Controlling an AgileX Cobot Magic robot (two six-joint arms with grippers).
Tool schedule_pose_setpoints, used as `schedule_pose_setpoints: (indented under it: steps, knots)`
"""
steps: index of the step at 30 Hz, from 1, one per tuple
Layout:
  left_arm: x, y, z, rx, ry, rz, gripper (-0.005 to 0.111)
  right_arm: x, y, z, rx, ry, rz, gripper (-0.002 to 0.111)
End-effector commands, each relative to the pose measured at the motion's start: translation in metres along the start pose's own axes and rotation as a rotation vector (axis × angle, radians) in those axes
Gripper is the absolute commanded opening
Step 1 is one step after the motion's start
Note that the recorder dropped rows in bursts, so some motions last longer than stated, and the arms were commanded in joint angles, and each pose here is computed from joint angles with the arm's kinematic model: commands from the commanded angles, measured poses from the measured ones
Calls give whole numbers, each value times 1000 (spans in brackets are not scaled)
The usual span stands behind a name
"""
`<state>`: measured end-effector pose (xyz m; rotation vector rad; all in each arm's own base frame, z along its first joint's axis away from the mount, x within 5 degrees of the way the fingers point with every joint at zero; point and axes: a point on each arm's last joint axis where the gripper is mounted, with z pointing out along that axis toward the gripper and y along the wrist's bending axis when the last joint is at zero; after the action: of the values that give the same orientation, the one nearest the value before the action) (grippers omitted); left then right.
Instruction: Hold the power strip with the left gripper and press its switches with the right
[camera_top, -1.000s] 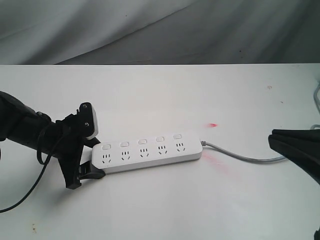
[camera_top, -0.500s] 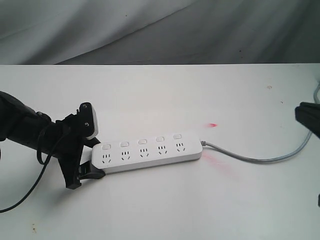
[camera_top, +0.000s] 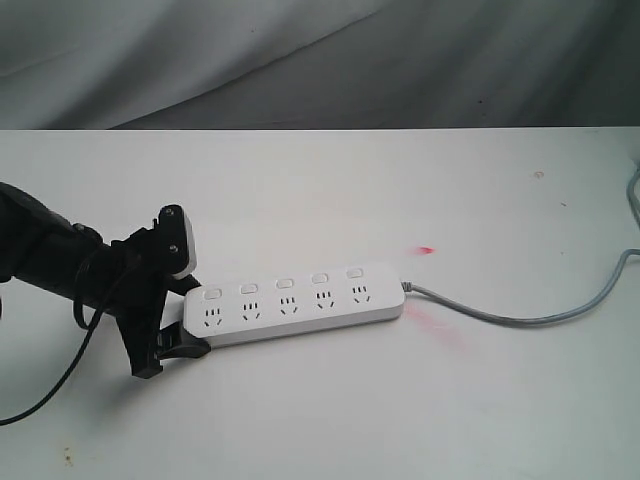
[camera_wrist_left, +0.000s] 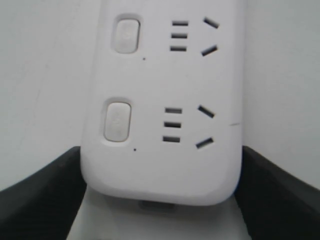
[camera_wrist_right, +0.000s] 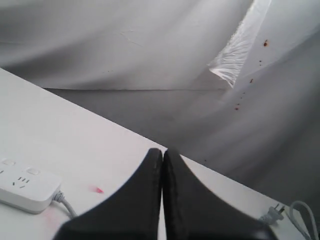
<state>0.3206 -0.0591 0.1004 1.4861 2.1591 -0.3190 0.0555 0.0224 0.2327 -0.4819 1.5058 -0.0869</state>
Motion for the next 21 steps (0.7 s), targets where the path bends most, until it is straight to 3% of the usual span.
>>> schedule_pose_setpoints:
  steps: [1,7,13,17,21]
  knots:
    - [3,2,2,-17,23,18,46,22,8,0,-1,41,8,0]
    - [3,2,2,-17,23,18,46,31,10,1,-2,66,12,0]
    - [3,2,2,-17,23,18,46,29,-5,0,171,45,-14,0]
    - [3,2,2,-17,23,18,46,29,-9,-1,210,52,-87,0]
    - [3,2,2,-17,23,18,46,29,-11,-2,235,44,14,0]
